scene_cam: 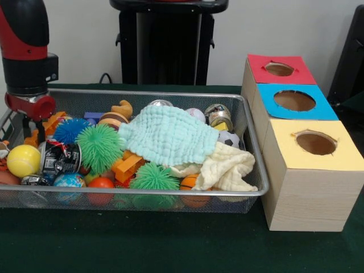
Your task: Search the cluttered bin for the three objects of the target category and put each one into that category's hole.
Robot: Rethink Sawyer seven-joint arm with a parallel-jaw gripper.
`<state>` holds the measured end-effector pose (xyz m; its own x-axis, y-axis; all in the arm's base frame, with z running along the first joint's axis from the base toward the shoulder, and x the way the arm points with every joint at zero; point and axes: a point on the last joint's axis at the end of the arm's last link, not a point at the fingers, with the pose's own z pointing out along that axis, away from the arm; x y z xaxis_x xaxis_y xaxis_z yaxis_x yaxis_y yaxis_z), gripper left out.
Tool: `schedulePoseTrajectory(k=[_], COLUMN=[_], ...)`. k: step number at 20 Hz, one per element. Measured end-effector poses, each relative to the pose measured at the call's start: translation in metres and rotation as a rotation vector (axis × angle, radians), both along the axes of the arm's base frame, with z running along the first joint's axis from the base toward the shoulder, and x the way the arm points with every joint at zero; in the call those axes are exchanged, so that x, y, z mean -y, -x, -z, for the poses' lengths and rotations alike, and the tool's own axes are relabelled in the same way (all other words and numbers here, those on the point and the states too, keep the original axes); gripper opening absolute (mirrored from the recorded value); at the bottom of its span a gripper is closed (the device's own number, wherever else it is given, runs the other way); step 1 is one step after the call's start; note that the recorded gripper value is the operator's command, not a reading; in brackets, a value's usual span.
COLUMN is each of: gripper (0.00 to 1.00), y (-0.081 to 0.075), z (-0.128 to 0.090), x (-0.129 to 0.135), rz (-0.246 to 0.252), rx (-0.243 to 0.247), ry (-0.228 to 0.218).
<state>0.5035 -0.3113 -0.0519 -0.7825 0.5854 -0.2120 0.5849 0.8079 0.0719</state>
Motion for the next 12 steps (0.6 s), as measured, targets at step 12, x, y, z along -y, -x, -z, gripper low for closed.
schedulePoseTrajectory(k=[12], gripper=[0.0], y=[0.015], z=[-0.042], x=[0.012], rz=[0.043], rx=[-0.069], ry=[0.046])
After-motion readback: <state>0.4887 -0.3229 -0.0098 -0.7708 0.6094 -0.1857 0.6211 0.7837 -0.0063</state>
